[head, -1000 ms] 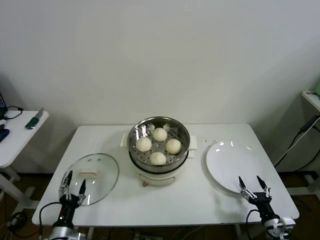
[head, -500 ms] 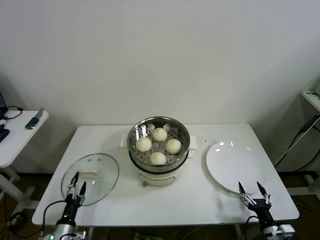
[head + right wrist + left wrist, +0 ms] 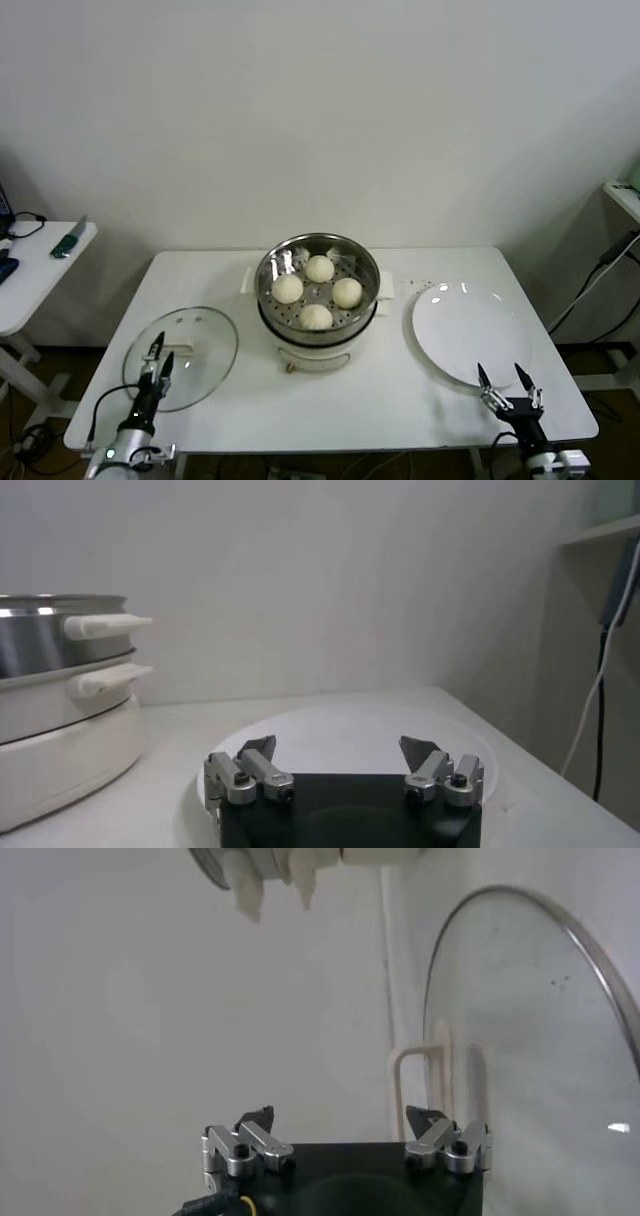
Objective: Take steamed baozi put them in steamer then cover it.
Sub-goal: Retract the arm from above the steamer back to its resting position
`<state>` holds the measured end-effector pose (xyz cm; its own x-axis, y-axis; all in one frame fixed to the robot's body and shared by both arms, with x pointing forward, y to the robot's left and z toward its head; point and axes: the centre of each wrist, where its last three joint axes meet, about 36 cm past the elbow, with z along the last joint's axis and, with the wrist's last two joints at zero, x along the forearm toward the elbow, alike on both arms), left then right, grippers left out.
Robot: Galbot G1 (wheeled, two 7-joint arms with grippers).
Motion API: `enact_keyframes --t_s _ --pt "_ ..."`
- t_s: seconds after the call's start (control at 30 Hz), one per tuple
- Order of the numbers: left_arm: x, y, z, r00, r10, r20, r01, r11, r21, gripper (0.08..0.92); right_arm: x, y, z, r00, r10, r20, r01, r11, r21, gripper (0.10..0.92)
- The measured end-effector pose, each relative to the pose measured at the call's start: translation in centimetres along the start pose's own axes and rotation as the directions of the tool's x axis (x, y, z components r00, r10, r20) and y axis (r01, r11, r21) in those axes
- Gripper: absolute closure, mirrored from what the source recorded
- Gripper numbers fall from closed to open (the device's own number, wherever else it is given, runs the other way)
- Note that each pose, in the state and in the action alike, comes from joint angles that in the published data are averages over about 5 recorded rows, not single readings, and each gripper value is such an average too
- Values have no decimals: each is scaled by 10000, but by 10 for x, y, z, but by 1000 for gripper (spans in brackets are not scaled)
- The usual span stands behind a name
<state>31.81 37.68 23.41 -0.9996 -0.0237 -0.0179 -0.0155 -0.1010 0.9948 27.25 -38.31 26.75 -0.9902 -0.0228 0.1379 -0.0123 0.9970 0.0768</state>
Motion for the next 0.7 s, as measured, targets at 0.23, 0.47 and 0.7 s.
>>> enact_keyframes --t_s 0.23,0.47,0.7 --pt "-16 -3 1 9999 92 -117 -95 9998 -185 177 3 2 0 10000 -28 6 28 10000 69 200" --pt "-30 -7 3 9994 251 -224 -257 9993 -270 177 4 4 -2 10000 4 76 -5 10000 89 200" --pt "-38 -6 2 9991 317 -288 -323 9993 -212 200 5 6 0 10000 31 69 -31 10000 92 200"
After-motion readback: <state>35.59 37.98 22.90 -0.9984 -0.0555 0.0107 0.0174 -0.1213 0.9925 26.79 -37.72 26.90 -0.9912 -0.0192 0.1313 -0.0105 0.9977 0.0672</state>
